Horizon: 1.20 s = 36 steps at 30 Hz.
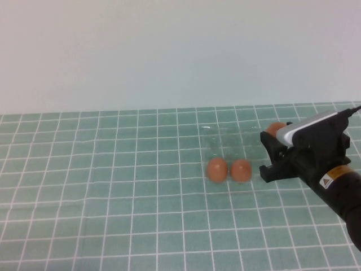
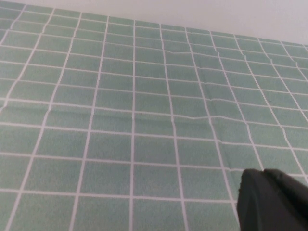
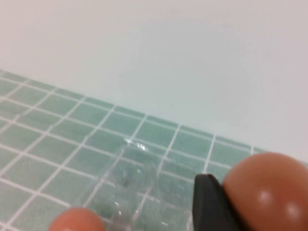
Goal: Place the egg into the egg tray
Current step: Place the egg in the egg tray
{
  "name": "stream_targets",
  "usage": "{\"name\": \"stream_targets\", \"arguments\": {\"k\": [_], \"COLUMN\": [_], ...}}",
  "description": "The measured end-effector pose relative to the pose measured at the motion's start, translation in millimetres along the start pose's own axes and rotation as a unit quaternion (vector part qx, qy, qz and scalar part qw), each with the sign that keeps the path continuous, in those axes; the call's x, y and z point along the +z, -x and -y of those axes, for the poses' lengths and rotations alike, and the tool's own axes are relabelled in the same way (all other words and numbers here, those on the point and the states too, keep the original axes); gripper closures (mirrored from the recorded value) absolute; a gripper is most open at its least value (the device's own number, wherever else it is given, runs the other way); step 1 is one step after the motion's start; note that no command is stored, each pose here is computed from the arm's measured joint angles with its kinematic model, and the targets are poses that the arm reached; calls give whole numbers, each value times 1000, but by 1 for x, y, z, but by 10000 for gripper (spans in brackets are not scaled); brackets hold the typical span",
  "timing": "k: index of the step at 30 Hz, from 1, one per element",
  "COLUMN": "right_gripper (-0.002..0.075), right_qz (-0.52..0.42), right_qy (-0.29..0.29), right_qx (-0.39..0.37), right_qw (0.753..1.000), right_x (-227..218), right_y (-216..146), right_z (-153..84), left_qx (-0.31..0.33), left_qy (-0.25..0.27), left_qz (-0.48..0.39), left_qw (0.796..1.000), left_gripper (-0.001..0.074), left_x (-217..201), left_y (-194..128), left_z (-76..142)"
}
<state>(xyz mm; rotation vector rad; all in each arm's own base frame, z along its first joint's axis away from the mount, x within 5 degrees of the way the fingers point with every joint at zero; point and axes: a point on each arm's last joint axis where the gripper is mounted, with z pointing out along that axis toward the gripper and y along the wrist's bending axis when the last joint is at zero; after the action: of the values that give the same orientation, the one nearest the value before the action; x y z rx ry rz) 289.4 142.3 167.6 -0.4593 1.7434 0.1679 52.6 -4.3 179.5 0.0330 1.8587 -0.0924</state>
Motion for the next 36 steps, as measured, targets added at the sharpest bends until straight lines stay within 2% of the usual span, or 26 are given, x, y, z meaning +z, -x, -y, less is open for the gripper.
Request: {"name": "stream_targets", "arguments": {"k": [14, 22, 36], "right_gripper": [358, 358, 358], "right_qz": [3, -11, -23], "right_qy": [-11, 5, 21], "right_qx": [-2, -3, -4], "right_qw": [1000, 1000, 999], "right_x": [14, 20, 22], "right_y": [-37, -59, -71], "right_z": [-4, -10, -14], "left_qx": [0, 0, 0], "left_qy": [0, 0, 0], "left_qz": [0, 0, 0], "left_qw": [1000, 1000, 1000], "left_gripper": [736, 736, 736], "left_x": [0, 0, 0], "left_y": [0, 0, 0], "left_z": [0, 0, 0]}}
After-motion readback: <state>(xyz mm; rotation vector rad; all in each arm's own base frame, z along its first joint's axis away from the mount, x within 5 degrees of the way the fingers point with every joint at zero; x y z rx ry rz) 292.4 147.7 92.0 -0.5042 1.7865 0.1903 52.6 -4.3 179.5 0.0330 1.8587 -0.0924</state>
